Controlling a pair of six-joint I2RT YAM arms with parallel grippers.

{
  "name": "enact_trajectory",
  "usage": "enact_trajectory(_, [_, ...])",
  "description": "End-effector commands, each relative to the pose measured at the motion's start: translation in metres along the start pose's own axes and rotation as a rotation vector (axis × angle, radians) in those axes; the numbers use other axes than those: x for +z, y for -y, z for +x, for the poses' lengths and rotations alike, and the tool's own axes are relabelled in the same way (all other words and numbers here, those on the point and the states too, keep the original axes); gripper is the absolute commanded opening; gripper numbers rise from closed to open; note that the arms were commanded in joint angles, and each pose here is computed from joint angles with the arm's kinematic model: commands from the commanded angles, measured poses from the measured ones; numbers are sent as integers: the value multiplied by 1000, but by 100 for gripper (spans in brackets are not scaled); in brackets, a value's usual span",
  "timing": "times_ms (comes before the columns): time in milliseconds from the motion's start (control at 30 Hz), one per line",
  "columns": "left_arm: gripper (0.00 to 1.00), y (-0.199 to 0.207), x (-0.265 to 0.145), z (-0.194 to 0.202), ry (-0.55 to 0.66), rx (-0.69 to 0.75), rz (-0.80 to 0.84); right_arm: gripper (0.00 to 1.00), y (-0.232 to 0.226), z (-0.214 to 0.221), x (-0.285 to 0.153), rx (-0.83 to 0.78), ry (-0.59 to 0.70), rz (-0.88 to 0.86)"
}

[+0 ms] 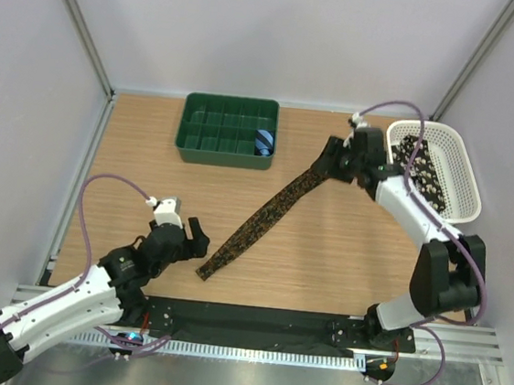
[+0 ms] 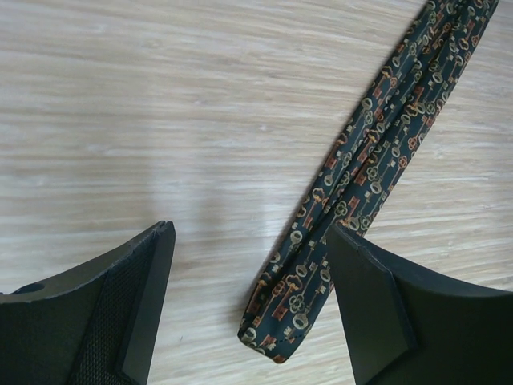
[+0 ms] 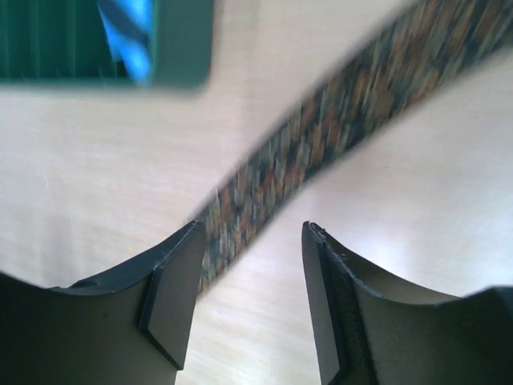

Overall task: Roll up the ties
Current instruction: Flatten the tie

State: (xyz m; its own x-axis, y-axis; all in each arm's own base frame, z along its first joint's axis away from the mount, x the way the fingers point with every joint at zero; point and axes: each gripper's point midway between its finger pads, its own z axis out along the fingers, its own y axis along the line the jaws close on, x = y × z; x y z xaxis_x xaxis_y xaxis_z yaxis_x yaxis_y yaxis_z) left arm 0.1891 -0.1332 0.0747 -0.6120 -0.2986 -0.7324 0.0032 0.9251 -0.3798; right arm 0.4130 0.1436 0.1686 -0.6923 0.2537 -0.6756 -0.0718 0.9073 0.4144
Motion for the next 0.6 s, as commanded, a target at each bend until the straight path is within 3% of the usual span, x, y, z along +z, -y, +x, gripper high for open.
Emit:
enact_trajectory(0, [80, 32, 0, -37, 104, 123, 101, 57, -8, 54, 0, 137, -41, -59])
enact_trajectory(133, [80, 48, 10, -43, 104, 195, 127, 47, -43, 115, -14, 24, -121, -97])
enact_trajectory(267, [80, 57, 29, -37, 49, 229, 112, 32, -44, 156, -20, -87, -178, -60])
enact_trajectory(400, [78, 66, 49, -20, -41, 288, 123, 31, -53, 180, -24, -233, -195, -25])
enact_trajectory(567, [76, 68, 59, -19, -33, 258, 150, 31, -55, 196, -18, -315, -197, 40])
